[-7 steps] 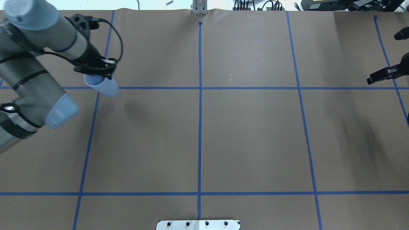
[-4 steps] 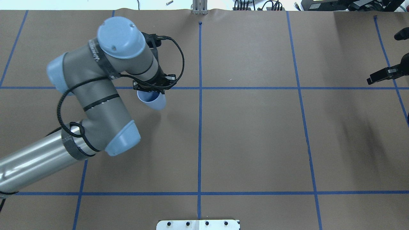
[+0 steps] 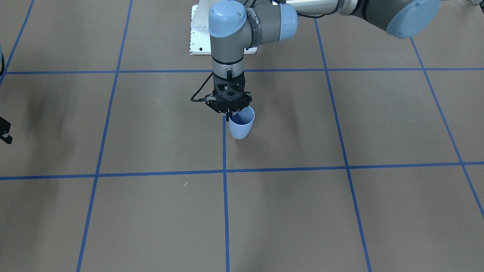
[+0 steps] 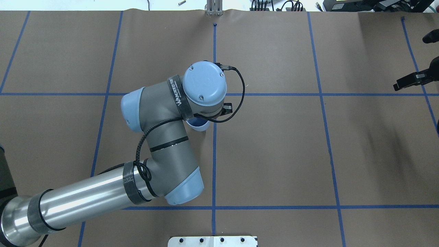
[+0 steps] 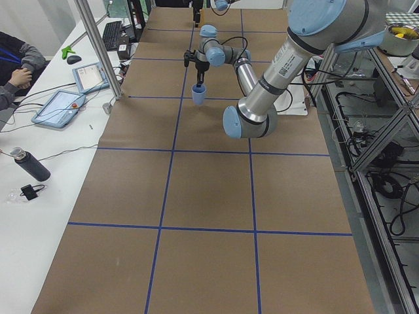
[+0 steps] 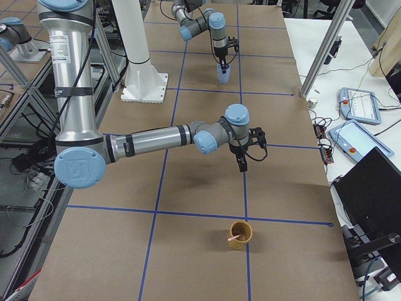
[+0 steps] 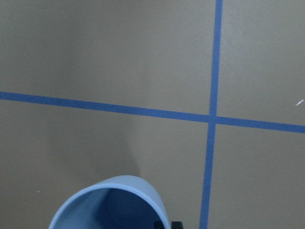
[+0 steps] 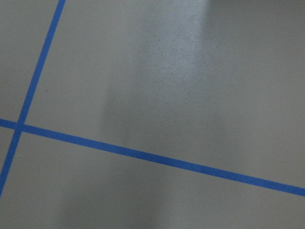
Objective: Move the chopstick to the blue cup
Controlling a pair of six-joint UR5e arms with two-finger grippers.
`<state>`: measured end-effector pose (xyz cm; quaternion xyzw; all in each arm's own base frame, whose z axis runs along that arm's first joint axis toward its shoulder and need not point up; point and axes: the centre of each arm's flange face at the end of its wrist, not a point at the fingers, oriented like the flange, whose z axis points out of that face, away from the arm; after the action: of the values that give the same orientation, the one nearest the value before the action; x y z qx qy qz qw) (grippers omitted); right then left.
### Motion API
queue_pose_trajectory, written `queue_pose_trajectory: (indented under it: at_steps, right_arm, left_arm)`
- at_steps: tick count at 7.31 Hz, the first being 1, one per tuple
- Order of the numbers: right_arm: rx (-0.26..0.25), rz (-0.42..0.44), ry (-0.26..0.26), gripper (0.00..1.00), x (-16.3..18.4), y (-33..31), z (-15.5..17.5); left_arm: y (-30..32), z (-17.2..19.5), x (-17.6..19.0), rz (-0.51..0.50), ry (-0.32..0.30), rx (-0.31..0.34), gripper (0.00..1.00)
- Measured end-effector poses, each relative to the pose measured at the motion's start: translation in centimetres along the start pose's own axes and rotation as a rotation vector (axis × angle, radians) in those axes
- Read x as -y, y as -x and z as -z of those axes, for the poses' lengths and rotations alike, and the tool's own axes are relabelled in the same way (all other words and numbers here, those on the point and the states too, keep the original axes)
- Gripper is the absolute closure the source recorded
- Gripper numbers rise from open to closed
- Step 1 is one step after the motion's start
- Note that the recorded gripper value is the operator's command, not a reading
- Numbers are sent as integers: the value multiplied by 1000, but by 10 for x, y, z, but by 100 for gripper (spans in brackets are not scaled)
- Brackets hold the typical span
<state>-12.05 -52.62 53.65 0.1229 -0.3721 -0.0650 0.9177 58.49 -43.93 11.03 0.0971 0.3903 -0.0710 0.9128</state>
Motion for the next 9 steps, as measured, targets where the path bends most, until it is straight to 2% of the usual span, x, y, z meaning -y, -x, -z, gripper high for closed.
queue_pose_trajectory:
  at_steps: [3, 9]
  right_arm:
    - [-1, 0, 1, 0, 0, 0, -1]
    - [-1, 0, 6, 0, -1, 0, -3]
  left_arm:
    - [-23, -7, -23, -27, 14, 4, 100]
    - [-43, -5, -29, -35, 32, -7, 100]
